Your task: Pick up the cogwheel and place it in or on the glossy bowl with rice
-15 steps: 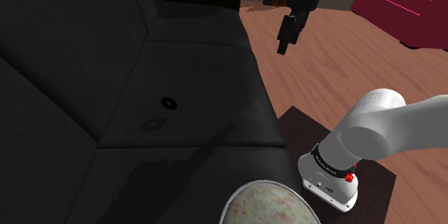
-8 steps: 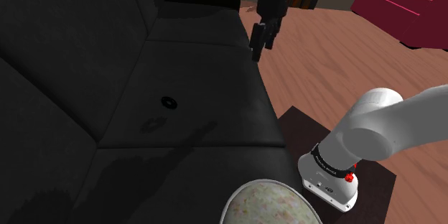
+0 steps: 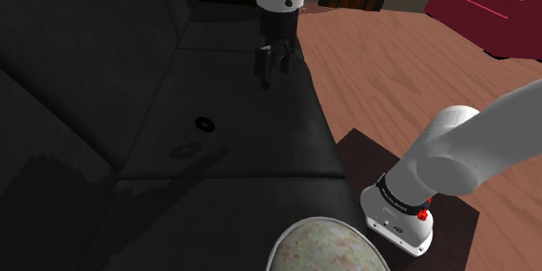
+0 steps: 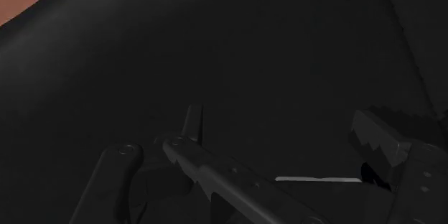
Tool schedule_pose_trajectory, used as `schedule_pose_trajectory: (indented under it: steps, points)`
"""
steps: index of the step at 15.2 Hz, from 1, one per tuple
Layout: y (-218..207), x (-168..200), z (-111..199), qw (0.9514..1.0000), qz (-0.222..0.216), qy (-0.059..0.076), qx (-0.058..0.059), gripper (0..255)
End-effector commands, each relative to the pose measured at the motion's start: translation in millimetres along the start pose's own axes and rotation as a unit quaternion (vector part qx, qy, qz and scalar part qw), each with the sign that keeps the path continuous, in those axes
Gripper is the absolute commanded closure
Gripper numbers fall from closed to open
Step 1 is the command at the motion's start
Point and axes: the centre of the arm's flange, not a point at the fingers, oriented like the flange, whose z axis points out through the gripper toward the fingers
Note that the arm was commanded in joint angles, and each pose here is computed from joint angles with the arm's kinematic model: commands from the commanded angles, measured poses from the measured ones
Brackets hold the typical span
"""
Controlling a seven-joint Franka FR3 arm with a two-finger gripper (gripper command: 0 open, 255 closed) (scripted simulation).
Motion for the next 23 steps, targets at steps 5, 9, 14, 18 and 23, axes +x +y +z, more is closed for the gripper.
schedule_pose_trajectory:
  steps: [5, 9, 14, 18, 23]
  points:
    - [-59, 52, 20, 0.9996, -0.027, -0.007, -0.005, 0]
    - [-100, 85, 33, 0.9989, -0.046, -0.012, -0.008, 0]
    - [-148, 121, 50, 0.9976, -0.066, -0.018, -0.012, 0]
    - [-147, 120, 71, 0.9976, -0.066, -0.018, -0.012, 0]
    - [-147, 120, 90, 0.9976, -0.066, -0.018, -0.012, 0]
